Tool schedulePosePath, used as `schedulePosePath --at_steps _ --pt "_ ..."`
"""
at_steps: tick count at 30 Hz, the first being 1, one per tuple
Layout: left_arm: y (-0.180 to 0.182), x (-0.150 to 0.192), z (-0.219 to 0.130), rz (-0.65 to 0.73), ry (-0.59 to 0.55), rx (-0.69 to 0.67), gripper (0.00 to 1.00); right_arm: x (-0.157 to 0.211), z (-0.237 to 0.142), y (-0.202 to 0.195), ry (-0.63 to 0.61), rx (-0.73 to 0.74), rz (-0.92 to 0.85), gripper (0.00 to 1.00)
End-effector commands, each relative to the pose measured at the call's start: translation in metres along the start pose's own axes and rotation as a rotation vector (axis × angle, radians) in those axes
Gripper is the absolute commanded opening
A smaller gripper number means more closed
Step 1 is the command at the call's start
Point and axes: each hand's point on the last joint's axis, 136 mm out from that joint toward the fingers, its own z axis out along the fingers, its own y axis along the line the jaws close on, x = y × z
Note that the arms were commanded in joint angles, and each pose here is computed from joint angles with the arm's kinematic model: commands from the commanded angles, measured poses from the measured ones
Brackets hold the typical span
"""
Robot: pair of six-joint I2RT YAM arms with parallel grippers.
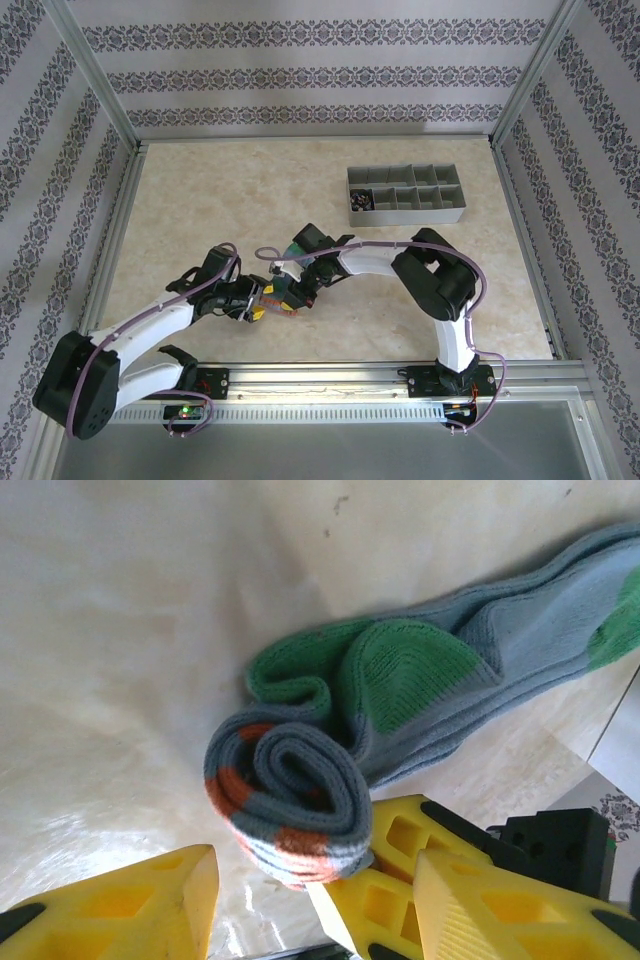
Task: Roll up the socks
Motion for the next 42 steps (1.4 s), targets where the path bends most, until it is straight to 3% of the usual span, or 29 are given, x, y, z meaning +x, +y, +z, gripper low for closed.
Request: schedulePosePath --at_steps 1,9,12,14,16,19,23,25,30,38,42 --pt "-0.006 0.003 0.010 0.031 0.016 0.027 0.51 0.073 0.012 -0.025 0.217 0.053 0.244 0.00" --pt "0.008 -0.003 0.027 0.058 0.018 -0.097 0.43 0.079 0.015 -0.033 0.221 0.020 0.321 0.00" --pt "0.035 -0.005 0.028 0.020 0.013 -0.220 0.26 0.077 0.015 -0.036 0.220 0.023 0.311 0.00" --pt "0.051 -0.005 0.025 -0.010 0.007 -0.283 0.08 0.071 0.012 -0.035 0.208 0.032 0.272 0.00" --pt "0.062 -0.005 0.018 -0.032 -0.010 -0.337 0.00 0.060 0.005 -0.032 0.171 0.056 0.193 0.00" --pt "0.067 -0.004 0.011 -0.068 -0.021 -0.352 0.00 0.033 -0.016 -0.022 0.064 0.183 -0.012 0.20" --pt "0.057 -0.002 0.012 -0.096 -0.016 -0.307 0.00 0.004 -0.047 0.002 -0.115 0.516 -0.361 0.48" --pt "0.054 -0.001 0.011 -0.101 -0.018 -0.322 0.00 0.001 -0.051 0.011 -0.121 0.669 -0.486 0.54" --pt "0.050 -0.001 0.010 -0.106 -0.019 -0.350 0.00 -0.006 -0.040 0.024 -0.024 0.893 -0.697 0.55" --pt "0.049 0.000 0.013 -0.114 -0.008 -0.353 0.00 -0.017 -0.003 0.030 0.087 0.913 -0.866 0.52" --pt "0.050 -0.001 0.014 -0.119 -0.009 -0.350 0.00 -0.014 0.009 0.026 0.119 0.890 -0.873 0.42"
